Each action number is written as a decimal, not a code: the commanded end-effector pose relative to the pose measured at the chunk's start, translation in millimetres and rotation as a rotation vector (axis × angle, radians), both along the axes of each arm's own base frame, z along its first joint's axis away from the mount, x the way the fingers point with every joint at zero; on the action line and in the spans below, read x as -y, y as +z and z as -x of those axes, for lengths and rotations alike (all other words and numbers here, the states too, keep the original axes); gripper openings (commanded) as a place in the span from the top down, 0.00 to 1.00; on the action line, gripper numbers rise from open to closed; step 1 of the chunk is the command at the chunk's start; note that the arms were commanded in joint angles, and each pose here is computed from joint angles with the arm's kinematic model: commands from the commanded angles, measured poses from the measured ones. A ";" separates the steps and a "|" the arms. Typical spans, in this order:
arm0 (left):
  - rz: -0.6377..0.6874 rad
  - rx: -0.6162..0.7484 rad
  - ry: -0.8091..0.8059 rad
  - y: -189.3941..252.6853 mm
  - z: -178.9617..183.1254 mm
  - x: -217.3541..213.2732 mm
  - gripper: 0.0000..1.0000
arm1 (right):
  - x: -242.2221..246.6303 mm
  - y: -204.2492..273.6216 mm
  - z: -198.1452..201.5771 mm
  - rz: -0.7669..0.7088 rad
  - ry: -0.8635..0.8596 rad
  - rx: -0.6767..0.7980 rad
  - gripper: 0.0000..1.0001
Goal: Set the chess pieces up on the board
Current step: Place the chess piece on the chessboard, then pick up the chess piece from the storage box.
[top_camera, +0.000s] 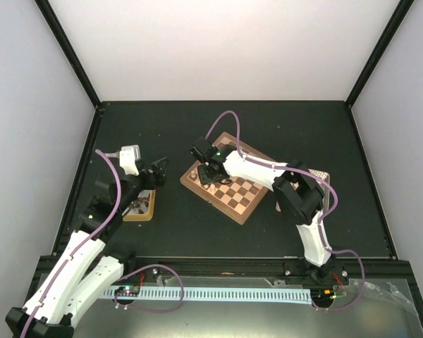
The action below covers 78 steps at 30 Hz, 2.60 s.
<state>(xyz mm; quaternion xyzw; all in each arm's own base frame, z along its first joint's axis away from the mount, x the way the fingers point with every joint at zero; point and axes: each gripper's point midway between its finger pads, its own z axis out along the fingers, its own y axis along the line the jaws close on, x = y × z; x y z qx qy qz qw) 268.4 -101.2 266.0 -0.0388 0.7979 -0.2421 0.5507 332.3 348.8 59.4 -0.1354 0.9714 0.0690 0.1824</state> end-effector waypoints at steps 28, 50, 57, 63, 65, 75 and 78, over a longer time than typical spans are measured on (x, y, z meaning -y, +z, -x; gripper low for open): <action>-0.020 0.045 -0.015 12.5 3.8 -1.1 0.04 | 77.5 109.7 -16.5 -0.098 -0.204 0.241 0.71; 0.025 0.043 -0.085 7.8 -4.3 16.1 0.04 | 345.1 7.5 80.9 0.058 -0.911 0.108 0.54; 0.021 0.028 -0.096 4.7 -13.5 21.4 0.04 | 342.7 -13.7 85.6 0.043 -0.928 0.043 0.67; 0.010 0.004 -0.102 1.7 -25.4 26.6 0.04 | 341.0 -11.7 83.8 0.042 -0.910 0.041 0.78; 0.011 -0.004 -0.102 0.8 -29.1 28.0 0.04 | 340.5 -12.9 84.1 0.045 -0.901 0.033 0.80; 0.051 -0.011 -0.118 11.5 -31.4 33.7 0.04 | 339.8 4.6 81.1 0.063 -0.853 0.040 0.99; 0.059 -0.003 -0.118 14.9 -29.3 33.2 0.05 | 337.0 23.9 74.0 0.036 -0.830 0.078 0.99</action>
